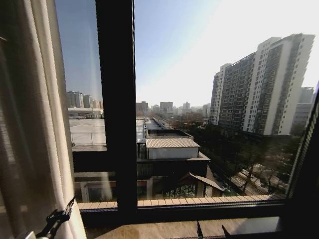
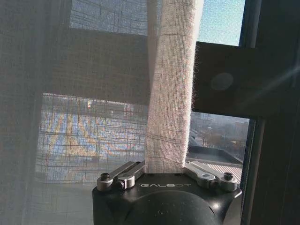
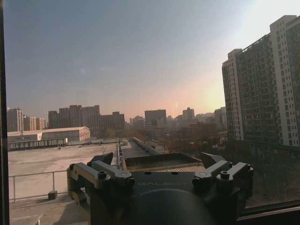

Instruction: Open the curtains by pulling them apart, changing their state from closed to fully open.

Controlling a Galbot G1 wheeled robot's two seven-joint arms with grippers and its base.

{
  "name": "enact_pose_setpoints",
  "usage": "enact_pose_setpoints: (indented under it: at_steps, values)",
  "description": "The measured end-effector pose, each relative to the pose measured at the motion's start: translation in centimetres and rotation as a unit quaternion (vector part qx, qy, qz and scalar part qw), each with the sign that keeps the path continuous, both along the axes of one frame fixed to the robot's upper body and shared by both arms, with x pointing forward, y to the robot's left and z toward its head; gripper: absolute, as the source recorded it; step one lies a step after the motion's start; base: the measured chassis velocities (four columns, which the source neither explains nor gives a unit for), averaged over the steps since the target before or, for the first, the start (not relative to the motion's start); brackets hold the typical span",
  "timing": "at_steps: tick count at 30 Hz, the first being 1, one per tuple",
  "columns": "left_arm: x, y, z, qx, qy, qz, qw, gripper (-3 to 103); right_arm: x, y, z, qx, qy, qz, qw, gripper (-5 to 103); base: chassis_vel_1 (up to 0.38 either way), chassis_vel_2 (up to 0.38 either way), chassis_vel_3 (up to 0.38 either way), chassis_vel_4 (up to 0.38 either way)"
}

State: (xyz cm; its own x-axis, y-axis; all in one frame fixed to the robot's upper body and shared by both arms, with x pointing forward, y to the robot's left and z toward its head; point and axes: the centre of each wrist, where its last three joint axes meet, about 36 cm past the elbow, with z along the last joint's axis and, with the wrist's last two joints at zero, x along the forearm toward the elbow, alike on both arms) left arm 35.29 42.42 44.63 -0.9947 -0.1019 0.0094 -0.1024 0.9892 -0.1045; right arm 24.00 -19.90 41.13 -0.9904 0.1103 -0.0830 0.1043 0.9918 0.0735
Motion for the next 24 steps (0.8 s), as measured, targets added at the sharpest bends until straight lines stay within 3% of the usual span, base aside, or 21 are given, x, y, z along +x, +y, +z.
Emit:
enact_pose_setpoints:
  at_steps: [15,24]
  values:
    - [-0.16,-0.15,-0.02,-0.001,0.001,-0.002,1.0,0,0.45,0.22,-0.55,0.001,-0.002,0.009,1.0,100,0.0,0.0,0.0,0.0]
    - [-0.35,-0.34,-0.13,-0.002,0.003,-0.002,1.0,0,0.61,-0.45,-0.55,-0.028,-0.004,0.019,0.999,100,0.0,0.0,0.0,0.0]
